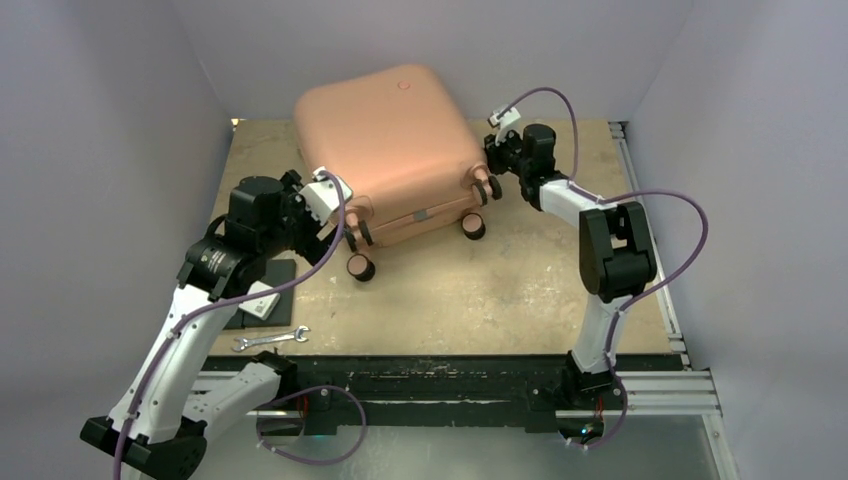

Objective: Pack the luggage
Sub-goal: Zip the luggage at the center of the board.

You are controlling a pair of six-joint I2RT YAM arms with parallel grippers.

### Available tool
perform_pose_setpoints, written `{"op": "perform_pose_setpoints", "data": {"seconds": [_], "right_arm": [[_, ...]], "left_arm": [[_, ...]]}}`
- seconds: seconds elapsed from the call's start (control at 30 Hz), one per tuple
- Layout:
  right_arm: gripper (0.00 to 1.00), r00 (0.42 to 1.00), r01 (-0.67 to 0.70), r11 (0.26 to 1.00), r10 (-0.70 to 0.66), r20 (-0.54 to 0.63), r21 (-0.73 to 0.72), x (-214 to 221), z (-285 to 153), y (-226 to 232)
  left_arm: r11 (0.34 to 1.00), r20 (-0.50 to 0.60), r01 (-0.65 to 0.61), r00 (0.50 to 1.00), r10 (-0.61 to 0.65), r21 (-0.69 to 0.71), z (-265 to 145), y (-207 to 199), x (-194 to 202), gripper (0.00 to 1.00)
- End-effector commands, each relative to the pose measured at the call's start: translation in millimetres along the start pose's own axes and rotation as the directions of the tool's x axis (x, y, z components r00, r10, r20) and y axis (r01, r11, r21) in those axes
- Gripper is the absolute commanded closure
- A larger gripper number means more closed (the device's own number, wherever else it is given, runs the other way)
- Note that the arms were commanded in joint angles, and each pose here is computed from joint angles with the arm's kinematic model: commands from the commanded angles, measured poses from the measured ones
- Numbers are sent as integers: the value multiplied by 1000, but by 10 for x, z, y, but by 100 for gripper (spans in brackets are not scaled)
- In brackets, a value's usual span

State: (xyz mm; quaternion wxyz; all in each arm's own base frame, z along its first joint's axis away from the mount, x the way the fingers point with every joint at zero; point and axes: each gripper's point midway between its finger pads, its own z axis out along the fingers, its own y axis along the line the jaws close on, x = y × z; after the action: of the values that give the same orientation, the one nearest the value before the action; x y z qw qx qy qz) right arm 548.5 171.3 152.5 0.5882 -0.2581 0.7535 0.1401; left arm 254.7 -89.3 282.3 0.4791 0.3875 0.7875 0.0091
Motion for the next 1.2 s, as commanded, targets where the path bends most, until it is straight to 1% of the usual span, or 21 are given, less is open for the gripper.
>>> {"op": "perform_pose_setpoints", "data": {"seconds": [0.0, 0.13, 0.2, 0.23, 0.27, 0.3, 0.37, 0.47, 0.53, 0.63, 0.77, 0.83, 1.0, 1.07, 1.17], "right_arm": [[71, 990, 127, 935, -102, 93, -332, -226, -165, 1096], [71, 986, 157, 900, -120, 114, -407, -165, -326, 1400], [69, 988, 143, 912, -111, 104, -384, -157, -352, 1394], [67, 992, 114, 916, -86, 88, -384, -137, -377, 1394], [66, 993, 111, 926, -86, 86, -361, -147, -399, 1330], [61, 990, 135, 932, -110, 92, -338, -149, -443, 1259], [55, 982, 178, 944, -153, 109, -278, -139, -563, 1103], [47, 963, 250, 944, -221, 151, -214, -119, -787, 971], [45, 951, 285, 938, -251, 178, -196, -109, -936, 975], [44, 934, 309, 934, -263, 242, -180, -151, -1139, 1045], [41, 926, 265, 942, -189, 327, -204, -182, -1376, 1220], [40, 925, 241, 949, -162, 344, -201, -164, -1420, 1253], [40, 952, 167, 968, -108, 287, -190, -133, -1293, 1238], [40, 964, 107, 970, -48, 261, -218, -107, -1270, 1284], [40, 966, 37, 957, 39, 255, -288, -105, -1304, 1426]], "left_arm": [[997, 32, 50, 998, -48, -56, 61, 148, -148, 12], [998, 25, 57, 998, -57, -26, 198, 106, -150, 12], [998, 26, 67, 997, -66, -13, 254, 86, -155, 12], [997, 25, 72, 997, -71, -5, 278, 69, -154, 12], [997, 27, 78, 997, -78, 3, 292, 55, -159, 12], [997, 29, 81, 996, -81, 9, 303, 42, -165, 12], [996, 34, 87, 996, -87, 10, 307, 36, -165, 12], [996, 45, 90, 995, -90, -1, 304, 43, -159, 11], [996, 46, 92, 995, -91, -7, 308, 50, -156, 11], [995, 52, 96, 994, -95, -10, 318, 71, -194, 11], [995, 64, 96, 993, -94, -18, 308, 121, -274, 11], [995, 71, 94, 993, -93, -23, 295, 146, -313, 11], [995, 81, 96, 992, -93, -38, 269, 197, -371, 11], [994, 83, 98, 992, -94, -46, 261, 215, -384, 11], [994, 90, 101, 991, -96, -51, 255, 229, -403, 11]]}}
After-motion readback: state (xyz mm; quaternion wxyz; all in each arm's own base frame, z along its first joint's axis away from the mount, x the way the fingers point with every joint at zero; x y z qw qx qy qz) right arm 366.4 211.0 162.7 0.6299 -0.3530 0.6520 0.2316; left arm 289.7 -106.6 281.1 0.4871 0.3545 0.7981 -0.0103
